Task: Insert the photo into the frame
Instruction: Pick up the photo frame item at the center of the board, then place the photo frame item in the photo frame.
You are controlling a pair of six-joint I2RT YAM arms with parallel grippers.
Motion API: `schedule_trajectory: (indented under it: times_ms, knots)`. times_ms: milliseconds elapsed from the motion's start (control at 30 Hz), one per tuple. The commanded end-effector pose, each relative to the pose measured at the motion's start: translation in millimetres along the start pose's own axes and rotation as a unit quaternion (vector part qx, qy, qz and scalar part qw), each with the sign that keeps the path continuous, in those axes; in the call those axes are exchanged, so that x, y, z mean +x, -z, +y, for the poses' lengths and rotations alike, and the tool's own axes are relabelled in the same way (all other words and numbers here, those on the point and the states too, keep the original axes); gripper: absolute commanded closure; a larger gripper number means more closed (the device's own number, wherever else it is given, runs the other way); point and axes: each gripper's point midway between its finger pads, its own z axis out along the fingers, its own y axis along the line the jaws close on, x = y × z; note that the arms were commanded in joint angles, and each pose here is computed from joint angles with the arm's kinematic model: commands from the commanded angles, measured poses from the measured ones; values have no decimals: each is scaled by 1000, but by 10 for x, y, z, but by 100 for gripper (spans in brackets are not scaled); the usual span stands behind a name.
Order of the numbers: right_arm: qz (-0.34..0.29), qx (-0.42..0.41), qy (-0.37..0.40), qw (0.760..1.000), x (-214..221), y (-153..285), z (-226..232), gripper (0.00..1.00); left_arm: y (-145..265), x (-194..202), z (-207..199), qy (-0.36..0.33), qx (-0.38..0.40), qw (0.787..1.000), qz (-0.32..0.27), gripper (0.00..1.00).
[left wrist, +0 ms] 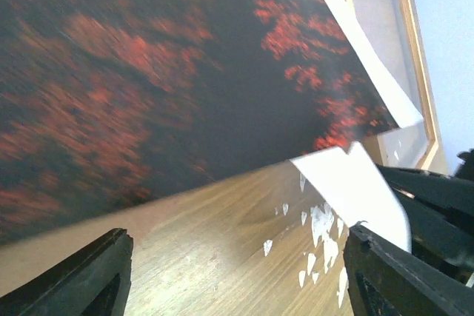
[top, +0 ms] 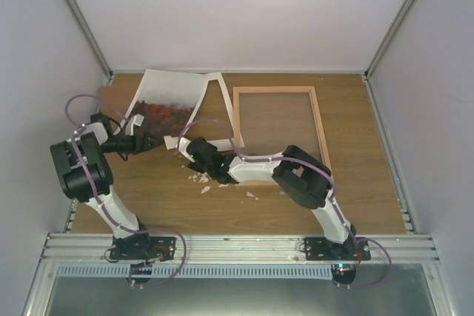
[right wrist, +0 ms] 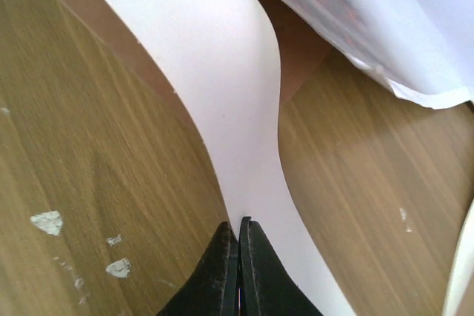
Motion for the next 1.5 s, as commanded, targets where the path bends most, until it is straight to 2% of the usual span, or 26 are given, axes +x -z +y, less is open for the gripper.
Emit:
schedule_trajectory:
  times_ms: [0, 133, 333, 567, 767, 967, 1167, 1300, 1467]
  knots:
    - [-59, -57, -42, 996, -603, 390, -66, 99, 374, -317, -119, -45, -22, 998, -45, 19]
    - [-67, -135, -55, 987, -784, 559, 103, 99, 718, -547, -230, -62, -33, 994, -85, 1]
    - [-80, -212, -53, 973, -1082, 822, 217, 99, 1133, -725, -380, -93, -82, 985, -117, 1]
    - [-97, -244, -43, 964, -1473, 1312, 17, 99, 1542, -891, -615, -111, -114, 973, -165, 1]
    - [-108, -214, -30, 970, -1630, 1675, -364, 99, 2044, -1191, -892, -143, -175, 949, -220, 1]
    - [-135, -151, -52, 978, -1742, 1940, -1111, 99, 2400, -1443, -1233, -174, -205, 925, -270, 1]
    - [-180, -103, -74, 975, -1854, 2390, -1823, 99, 2449, -1519, -1334, -173, -190, 926, -277, 1]
    - [-237, -105, -79, 963, -2048, 2949, -2046, 99, 2432, -1523, -1363, -174, -183, 927, -279, 1]
    - [-253, -62, -72, 963, -2067, 3246, -2298, 99, 2389, -1526, -1377, -171, -174, 929, -277, 1]
